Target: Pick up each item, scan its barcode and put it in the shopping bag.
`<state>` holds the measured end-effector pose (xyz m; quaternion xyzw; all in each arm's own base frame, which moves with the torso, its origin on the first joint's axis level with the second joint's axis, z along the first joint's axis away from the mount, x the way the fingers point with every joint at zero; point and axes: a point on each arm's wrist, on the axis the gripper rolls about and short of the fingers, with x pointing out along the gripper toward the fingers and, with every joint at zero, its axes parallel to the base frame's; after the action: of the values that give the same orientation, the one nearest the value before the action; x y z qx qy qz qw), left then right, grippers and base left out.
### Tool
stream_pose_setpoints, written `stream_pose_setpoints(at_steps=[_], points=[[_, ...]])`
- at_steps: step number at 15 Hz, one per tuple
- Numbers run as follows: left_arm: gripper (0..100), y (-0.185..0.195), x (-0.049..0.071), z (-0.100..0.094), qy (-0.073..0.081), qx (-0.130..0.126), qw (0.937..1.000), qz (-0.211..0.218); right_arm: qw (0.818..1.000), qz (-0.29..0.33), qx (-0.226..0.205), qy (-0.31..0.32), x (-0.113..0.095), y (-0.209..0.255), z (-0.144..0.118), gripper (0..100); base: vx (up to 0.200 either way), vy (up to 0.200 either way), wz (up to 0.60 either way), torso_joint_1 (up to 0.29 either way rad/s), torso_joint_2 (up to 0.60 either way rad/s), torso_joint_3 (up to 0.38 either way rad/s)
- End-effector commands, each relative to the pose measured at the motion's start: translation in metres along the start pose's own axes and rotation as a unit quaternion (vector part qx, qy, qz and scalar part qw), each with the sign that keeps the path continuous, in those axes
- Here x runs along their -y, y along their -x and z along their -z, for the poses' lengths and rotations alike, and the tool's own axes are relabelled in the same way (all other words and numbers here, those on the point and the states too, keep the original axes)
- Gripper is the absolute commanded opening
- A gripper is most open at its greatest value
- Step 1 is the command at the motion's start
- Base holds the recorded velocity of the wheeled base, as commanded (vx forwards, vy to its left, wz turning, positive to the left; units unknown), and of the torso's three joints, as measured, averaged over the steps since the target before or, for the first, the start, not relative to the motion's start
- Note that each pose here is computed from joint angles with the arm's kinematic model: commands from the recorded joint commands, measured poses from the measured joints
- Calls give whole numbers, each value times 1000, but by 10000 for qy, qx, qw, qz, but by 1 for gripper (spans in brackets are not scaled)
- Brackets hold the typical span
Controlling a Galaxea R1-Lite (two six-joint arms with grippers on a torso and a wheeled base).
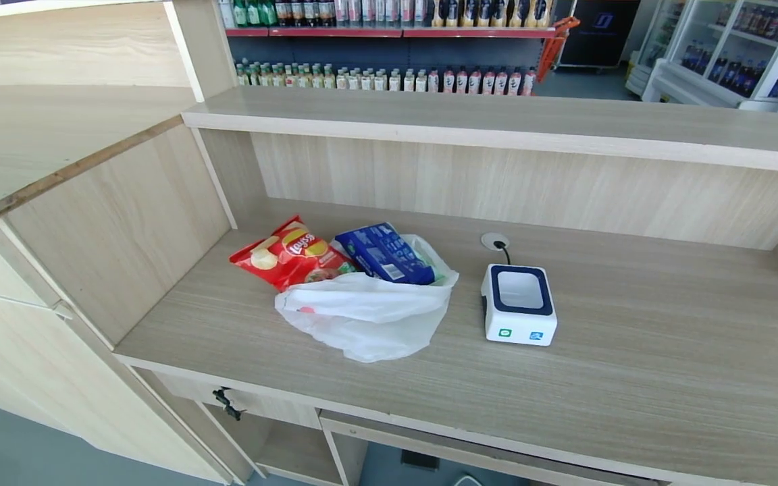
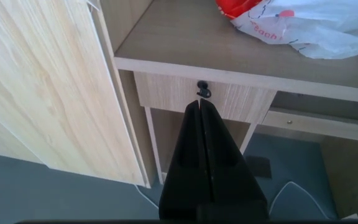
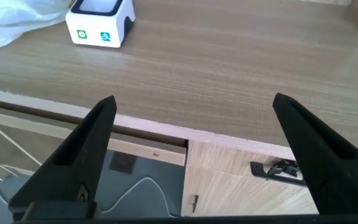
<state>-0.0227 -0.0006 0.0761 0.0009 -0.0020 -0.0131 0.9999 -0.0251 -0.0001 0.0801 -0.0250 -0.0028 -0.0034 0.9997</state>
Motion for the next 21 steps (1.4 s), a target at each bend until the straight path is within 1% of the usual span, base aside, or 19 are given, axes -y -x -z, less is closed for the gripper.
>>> stream_pose_setpoints(at_steps=[1, 3, 6, 8, 10, 16, 17, 19, 21], points=[[0, 0, 0, 0, 1, -5, 10000, 0, 9999, 58, -23, -104, 0, 0, 0, 100, 0, 0, 0, 0, 0, 0], [0, 0, 0, 0, 1, 3, 10000, 7, 9971, 725, -41, -225, 3, 0, 1, 100, 0, 0, 0, 0, 0, 0], [0, 0, 0, 0, 1, -5, 10000, 7, 9964, 817, -45, -209, 4, 0, 1, 100, 0, 0, 0, 0, 0, 0], [0, 0, 0, 0, 1, -5, 10000, 7, 9958, 833, 15, -381, 4, -1, 1, 100, 0, 0, 0, 0, 0, 0], [0, 0, 0, 0, 1, -5, 10000, 0, 9948, 809, 110, -609, 4, -2, 1, 100, 0, 0, 0, 0, 0, 0], [0, 0, 0, 0, 1, 3, 10000, 7, 9944, 808, 122, -671, 4, -2, 1, 100, 0, 0, 0, 0, 0, 0], [0, 0, 0, 0, 1, -5, 10000, 0, 9957, 702, 115, -586, 3, -1, 1, 100, 0, 0, 0, 0, 0, 0], [0, 0, 0, 0, 1, -5, 10000, 7, 9998, 141, -45, 127, 0, -2, 5, 100, 0, 0, 0, 0, 0, 0], [0, 0, 0, 0, 1, -5, 10000, 7, 9999, 34, -39, 141, 0, -2, 5, 100, 0, 0, 0, 0, 0, 0]])
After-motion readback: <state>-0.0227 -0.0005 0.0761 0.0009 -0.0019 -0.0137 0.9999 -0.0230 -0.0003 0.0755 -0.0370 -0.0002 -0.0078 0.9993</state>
